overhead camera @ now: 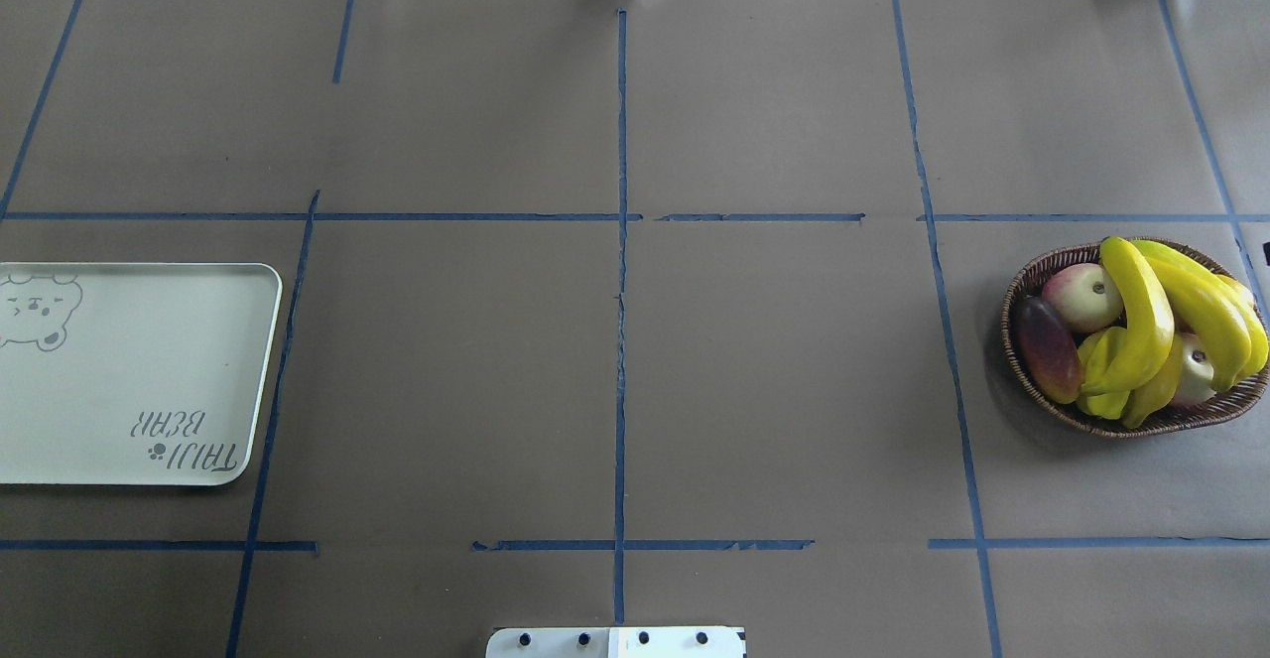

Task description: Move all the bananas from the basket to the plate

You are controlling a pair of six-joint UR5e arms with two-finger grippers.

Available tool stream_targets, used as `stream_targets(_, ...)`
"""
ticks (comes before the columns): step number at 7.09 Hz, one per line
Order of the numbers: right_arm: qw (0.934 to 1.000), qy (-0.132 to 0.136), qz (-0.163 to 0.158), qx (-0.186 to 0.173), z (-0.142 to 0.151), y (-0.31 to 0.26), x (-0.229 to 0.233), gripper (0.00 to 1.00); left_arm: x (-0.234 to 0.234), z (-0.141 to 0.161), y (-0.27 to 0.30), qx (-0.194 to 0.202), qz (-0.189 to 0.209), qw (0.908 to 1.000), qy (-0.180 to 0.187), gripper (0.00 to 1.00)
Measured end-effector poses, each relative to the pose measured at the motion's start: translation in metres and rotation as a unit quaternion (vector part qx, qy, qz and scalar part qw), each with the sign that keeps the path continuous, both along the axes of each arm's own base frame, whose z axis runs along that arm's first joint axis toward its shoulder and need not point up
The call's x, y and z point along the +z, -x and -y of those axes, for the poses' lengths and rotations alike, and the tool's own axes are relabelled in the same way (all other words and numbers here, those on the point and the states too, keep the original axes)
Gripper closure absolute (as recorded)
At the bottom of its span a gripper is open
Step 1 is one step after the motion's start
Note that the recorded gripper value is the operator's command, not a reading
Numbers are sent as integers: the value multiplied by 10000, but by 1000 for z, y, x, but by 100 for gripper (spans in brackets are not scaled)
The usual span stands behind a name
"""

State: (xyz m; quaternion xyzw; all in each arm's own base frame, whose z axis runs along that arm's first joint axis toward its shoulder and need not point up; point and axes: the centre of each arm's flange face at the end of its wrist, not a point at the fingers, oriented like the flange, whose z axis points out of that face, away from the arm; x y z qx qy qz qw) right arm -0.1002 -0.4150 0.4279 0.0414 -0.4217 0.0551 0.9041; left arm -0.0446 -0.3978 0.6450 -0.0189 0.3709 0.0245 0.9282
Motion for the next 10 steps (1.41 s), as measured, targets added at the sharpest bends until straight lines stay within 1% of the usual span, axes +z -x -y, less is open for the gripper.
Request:
stream_targets(1,9997,115,-111,179,-5,34,-18,0,0,0,-2,21,0,10000,5,0)
stream_targets(2,9991,171,-220,316,-11,56,-25,0,0,0,-3,30,0,10000,6,0)
stream_targets(4,9980,160,-465,408,-9,70,-16,0,1,1,-4,42,1,10000,9,0)
stream_targets(6,9970,187,-699,284,-3,75,10,0,1,1,-5,54,1,10000,10,0)
stream_targets(10,9945,438,-944,115,-1,88,47,0,1,1,-5,59,0,10000,5,0)
